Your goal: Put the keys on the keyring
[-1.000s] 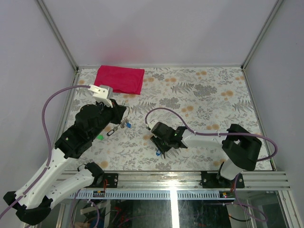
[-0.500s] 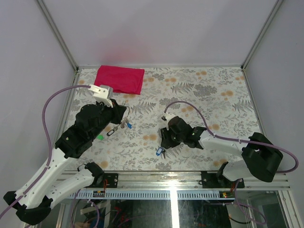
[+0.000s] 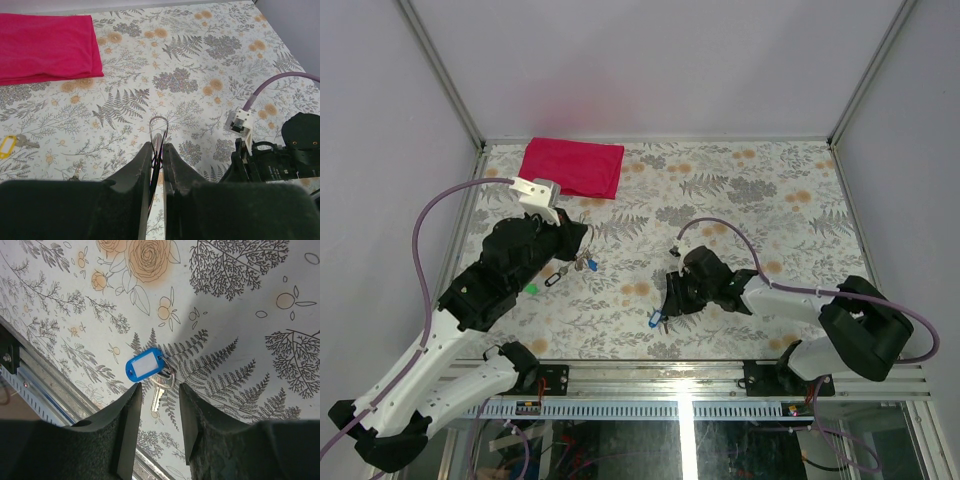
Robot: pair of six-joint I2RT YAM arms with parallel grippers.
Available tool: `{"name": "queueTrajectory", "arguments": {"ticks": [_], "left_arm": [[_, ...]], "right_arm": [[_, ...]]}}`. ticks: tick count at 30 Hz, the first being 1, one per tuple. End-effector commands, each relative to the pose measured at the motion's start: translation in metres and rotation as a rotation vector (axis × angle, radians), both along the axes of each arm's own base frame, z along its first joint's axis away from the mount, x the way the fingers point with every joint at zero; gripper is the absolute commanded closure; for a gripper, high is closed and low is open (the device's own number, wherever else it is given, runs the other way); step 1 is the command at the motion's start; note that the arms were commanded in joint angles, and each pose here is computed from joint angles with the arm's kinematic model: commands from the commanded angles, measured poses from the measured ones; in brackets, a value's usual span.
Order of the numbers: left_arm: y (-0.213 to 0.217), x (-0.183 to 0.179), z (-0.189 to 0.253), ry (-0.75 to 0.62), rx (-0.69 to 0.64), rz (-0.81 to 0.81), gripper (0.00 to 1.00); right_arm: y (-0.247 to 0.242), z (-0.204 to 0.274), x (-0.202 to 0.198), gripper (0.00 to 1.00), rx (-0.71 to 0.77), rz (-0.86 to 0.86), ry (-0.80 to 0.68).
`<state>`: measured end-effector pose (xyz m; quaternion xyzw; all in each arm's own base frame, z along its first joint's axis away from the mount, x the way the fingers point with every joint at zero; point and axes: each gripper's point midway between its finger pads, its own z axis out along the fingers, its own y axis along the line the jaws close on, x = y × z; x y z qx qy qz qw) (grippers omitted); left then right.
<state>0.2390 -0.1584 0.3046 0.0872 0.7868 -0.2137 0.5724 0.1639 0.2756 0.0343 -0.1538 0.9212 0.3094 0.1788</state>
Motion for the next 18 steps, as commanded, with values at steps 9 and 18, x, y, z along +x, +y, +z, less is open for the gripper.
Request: {"name": "queueTrajectory", "arguments": {"ticks": [9,18], "left_arm": [[-0.003,0.002,0.014,-0.034,-0.039,-0.01,0.96],[-0.004,0.002,0.012,-0.033,-0.033,-0.011,0.96]], "right_arm": [[0.008,-0.009,0.005,0.61,0.026,0.002,0.019],[0.009,-0.012,0.008,0.67,0.02,0.005,0.023]]}}
